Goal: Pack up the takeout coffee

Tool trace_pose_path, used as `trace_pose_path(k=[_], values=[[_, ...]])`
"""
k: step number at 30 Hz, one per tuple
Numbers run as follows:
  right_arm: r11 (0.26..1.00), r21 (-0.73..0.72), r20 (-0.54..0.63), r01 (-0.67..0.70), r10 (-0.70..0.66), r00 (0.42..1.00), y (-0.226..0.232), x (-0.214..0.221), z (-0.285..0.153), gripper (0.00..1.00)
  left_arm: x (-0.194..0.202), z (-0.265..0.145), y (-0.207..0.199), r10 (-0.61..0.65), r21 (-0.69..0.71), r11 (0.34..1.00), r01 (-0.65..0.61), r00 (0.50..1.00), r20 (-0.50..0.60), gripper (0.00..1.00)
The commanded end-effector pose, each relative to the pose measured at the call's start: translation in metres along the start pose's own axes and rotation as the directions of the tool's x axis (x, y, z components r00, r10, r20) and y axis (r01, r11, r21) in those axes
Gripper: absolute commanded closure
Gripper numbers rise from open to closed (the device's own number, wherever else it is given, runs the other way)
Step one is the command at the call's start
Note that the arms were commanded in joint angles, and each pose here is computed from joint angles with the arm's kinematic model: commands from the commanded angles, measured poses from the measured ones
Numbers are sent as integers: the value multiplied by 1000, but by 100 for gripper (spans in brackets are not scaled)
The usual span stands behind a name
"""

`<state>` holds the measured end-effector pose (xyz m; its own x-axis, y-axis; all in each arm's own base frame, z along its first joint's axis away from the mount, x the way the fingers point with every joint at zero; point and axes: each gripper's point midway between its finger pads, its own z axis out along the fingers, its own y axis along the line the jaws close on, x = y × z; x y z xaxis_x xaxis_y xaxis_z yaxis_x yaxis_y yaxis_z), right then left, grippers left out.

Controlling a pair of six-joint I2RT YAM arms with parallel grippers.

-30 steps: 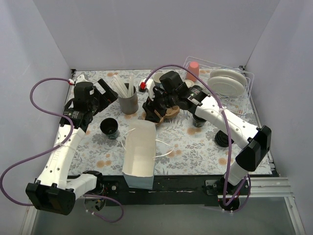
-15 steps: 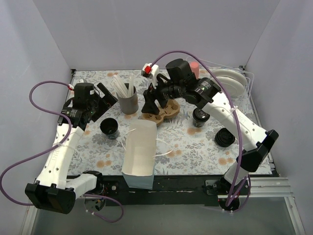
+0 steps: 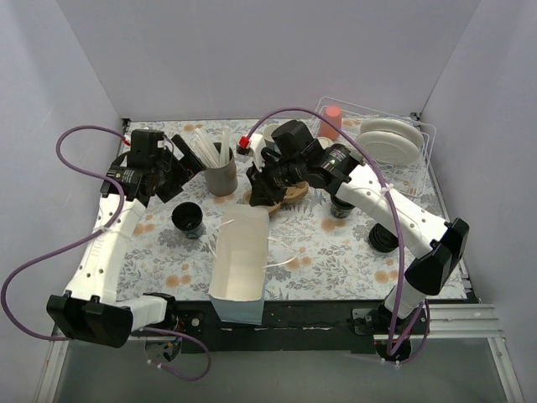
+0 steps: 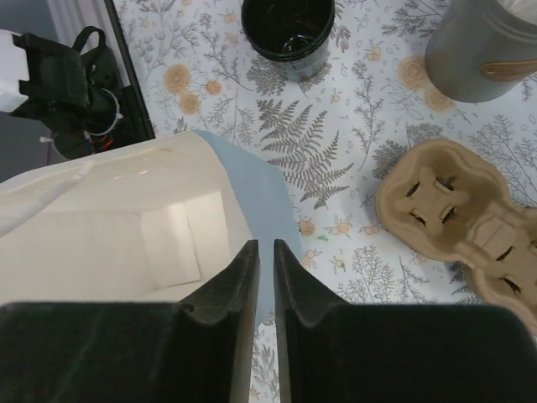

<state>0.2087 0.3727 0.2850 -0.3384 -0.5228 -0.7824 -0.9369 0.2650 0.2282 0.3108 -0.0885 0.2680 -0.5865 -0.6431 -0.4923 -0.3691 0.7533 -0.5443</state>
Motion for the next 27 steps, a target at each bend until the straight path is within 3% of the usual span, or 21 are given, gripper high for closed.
trace_pose_path(k=[1, 5, 8, 12, 19, 24, 27], values=[[996, 90, -18, -2, 4, 1000, -11, 4, -7, 83, -2, -3, -6, 45, 35, 998, -45, 999, -5, 6], [994, 111, 2, -5, 5, 1000, -10, -3, -12, 83, 7, 4, -18, 47, 61, 997, -44, 997, -58, 7], [995, 104, 37, -8, 4, 999, -5, -22, -21, 75, 11, 9, -30, 36, 88, 996, -26, 993, -114, 11], [1000, 2, 46, -2, 2, 999, 15, -32, -24, 65, 6, 10, -33, 25, 80, 997, -17, 994, -102, 10], [995, -77, 14, -66, 67, 998, 34, -14, -14, 52, 5, 10, -33, 6, 56, 998, 1, 993, -117, 8], [996, 10, -45, -86, 86, 995, 22, 6, -4, 51, 4, 7, -33, 14, 61, 998, -7, 994, -109, 8], [996, 41, -34, -80, 82, 996, 15, 10, 0, 61, 6, 10, -34, 19, 71, 997, -11, 993, -119, 9]])
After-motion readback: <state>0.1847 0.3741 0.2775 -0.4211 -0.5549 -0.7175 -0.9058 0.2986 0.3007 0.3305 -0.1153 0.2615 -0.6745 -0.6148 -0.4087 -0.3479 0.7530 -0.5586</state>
